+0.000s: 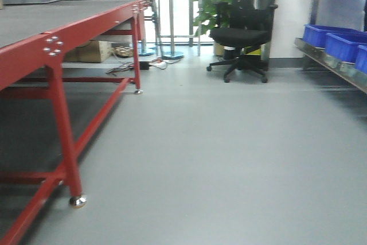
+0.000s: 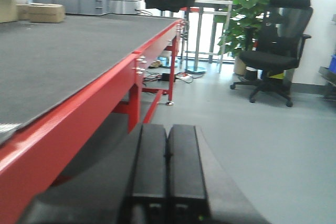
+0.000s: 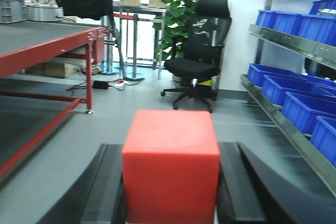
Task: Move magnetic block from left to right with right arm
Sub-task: 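Drive the base away from the table carrying the cube in the right gripper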
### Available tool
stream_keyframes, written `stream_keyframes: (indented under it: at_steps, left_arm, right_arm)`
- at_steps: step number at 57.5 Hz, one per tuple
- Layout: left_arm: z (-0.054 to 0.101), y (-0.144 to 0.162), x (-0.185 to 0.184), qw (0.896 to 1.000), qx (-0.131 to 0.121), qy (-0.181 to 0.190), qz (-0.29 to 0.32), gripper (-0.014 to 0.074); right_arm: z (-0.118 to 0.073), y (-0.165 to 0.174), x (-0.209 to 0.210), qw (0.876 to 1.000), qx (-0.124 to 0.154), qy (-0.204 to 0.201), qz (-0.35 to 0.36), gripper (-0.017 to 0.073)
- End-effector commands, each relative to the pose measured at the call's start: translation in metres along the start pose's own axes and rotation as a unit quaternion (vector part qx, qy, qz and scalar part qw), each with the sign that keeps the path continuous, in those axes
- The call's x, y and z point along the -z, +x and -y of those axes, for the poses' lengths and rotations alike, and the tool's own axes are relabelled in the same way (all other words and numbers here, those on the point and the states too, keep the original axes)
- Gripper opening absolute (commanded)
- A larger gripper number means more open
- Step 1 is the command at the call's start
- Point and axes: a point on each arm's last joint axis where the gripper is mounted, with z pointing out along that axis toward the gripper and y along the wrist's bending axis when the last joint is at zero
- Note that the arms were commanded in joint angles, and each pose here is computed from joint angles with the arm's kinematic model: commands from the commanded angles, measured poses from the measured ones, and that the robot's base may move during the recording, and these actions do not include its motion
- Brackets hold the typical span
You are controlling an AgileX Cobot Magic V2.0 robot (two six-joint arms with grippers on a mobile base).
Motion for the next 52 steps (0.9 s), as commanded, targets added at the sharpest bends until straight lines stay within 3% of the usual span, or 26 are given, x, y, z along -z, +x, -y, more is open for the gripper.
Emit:
stream_keyframes:
  at_steps: [1,52]
  left_arm:
    - [-0.0001,-0.006,0.0012,0.999,0.003,0.001,0.045,-0.0126]
    - [-0.0001,-0.0058,0.001,0.999,0.003,0.001,0.044,-0.0126]
  right_arm:
    - [-0.0004,-0.017,0.0005,0.999,0.005,-0.002,0.054,0.0228]
    - [-0.0004,-0.017,0.0005,0.999,0.005,-0.002,0.054,0.0228]
